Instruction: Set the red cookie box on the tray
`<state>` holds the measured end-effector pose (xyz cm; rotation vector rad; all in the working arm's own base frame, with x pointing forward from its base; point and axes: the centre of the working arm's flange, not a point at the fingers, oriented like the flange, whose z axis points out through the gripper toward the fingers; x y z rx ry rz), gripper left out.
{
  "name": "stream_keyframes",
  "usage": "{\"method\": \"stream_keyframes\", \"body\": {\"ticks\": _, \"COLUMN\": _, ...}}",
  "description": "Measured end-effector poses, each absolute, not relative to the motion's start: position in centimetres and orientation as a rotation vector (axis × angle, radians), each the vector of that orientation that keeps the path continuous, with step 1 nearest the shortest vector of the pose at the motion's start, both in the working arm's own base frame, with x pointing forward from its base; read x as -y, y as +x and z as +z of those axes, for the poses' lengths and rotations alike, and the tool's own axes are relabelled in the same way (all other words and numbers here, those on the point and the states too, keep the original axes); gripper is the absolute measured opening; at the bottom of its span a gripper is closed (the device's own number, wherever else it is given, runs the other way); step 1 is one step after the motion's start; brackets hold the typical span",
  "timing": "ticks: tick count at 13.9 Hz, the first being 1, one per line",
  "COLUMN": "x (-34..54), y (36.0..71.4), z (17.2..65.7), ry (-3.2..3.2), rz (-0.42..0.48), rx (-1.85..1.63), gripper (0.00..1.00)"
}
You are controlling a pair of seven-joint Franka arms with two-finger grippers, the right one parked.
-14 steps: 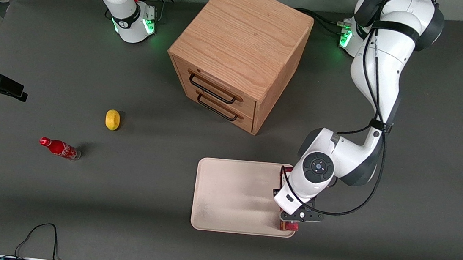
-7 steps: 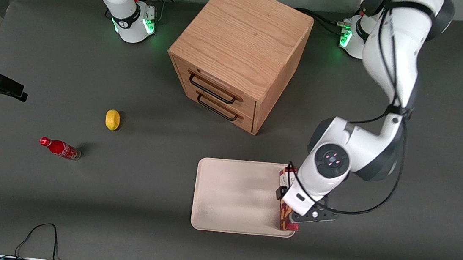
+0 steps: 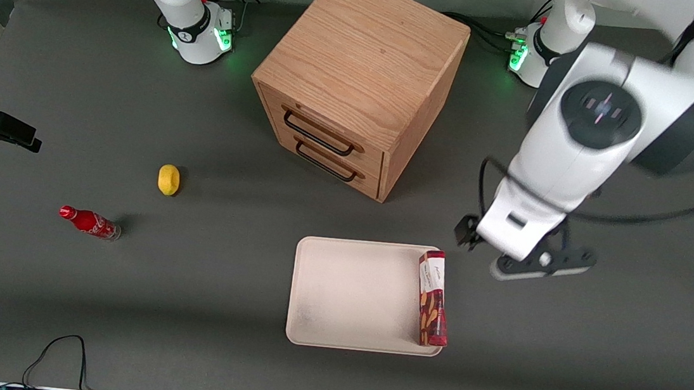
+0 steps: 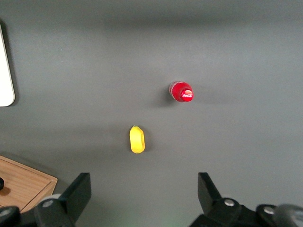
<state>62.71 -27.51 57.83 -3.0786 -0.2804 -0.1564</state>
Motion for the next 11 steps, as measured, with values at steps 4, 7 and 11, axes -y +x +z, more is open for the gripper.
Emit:
{"method": "stream_keyframes", "body": {"ticks": 4, "x": 24.6, "y": 59.8, "z": 62.4, "ry": -3.048, "rz": -0.102, "rx": 0.258, "gripper": 1.0}}
{"method": "stream_keyframes", "body": {"ticks": 7, "x": 19.8, "y": 59.6, "z": 62.3, "ry": -3.04, "rz": -0.047, "rx": 0.23, "gripper": 1.0}}
{"method": "stream_keyframes", "body": {"ticks": 11, "x": 11.4, "y": 57.6, "z": 60.9, "ry": -3.061, "rz": -0.052, "rx": 0.188, "gripper": 1.0}}
